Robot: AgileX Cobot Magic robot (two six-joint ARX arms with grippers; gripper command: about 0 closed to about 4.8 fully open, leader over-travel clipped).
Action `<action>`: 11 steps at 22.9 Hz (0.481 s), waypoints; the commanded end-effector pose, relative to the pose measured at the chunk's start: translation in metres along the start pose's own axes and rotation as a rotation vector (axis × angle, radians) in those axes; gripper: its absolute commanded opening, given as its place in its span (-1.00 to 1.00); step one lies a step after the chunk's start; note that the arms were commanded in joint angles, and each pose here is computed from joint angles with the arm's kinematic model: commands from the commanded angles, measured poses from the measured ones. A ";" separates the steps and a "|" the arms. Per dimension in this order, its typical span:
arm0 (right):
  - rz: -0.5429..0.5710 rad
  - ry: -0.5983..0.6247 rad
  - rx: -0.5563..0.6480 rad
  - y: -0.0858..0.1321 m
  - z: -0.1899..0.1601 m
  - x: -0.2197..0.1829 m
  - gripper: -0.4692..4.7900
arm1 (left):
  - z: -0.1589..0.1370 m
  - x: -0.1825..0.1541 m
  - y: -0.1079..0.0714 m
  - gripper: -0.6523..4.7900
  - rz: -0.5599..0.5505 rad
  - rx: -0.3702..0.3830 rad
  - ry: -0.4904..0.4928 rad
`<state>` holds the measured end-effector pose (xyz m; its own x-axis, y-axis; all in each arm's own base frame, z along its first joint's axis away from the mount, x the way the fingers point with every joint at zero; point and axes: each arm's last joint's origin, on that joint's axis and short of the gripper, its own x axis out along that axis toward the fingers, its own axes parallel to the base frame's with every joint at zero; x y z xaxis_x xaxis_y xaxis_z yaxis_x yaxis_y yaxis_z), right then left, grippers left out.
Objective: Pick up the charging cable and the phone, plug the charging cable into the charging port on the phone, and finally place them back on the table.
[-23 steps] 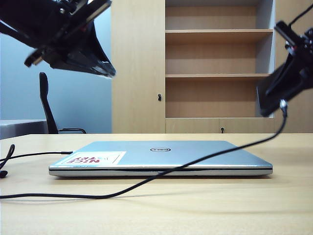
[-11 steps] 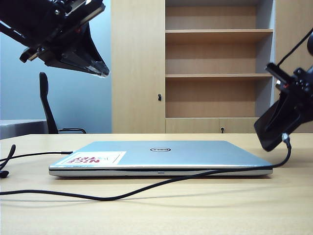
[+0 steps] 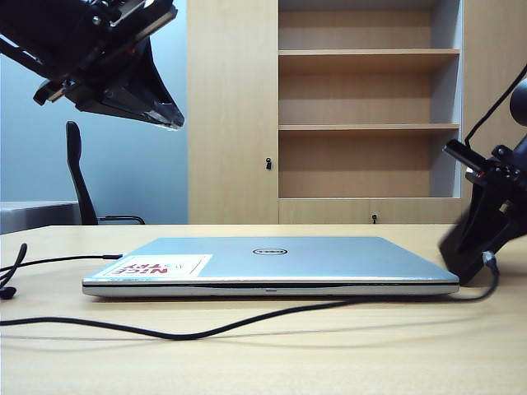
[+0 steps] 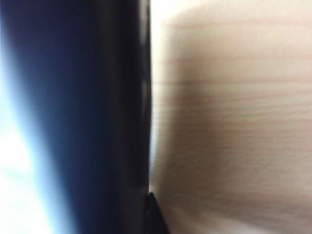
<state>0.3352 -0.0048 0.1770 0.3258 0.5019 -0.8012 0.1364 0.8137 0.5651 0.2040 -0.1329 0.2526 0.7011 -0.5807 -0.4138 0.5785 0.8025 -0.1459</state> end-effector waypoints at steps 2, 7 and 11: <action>-0.074 -0.044 -0.038 -0.001 0.003 -0.003 -0.12 | 0.003 -0.001 -0.001 -0.78 -0.005 0.005 -0.015; -0.110 -0.039 -0.033 0.002 0.005 -0.008 0.22 | 0.003 -0.001 -0.001 -0.78 -0.005 0.005 -0.014; -0.276 0.002 -0.112 0.013 0.014 -0.030 0.22 | 0.003 -0.001 -0.001 -0.78 -0.005 0.005 -0.014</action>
<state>0.3418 -0.0117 0.2011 0.3089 0.3085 -0.8997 0.1361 0.9218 0.3629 0.2041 -0.1328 0.2526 0.7013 -0.5804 -0.4138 0.5782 0.8027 -0.1459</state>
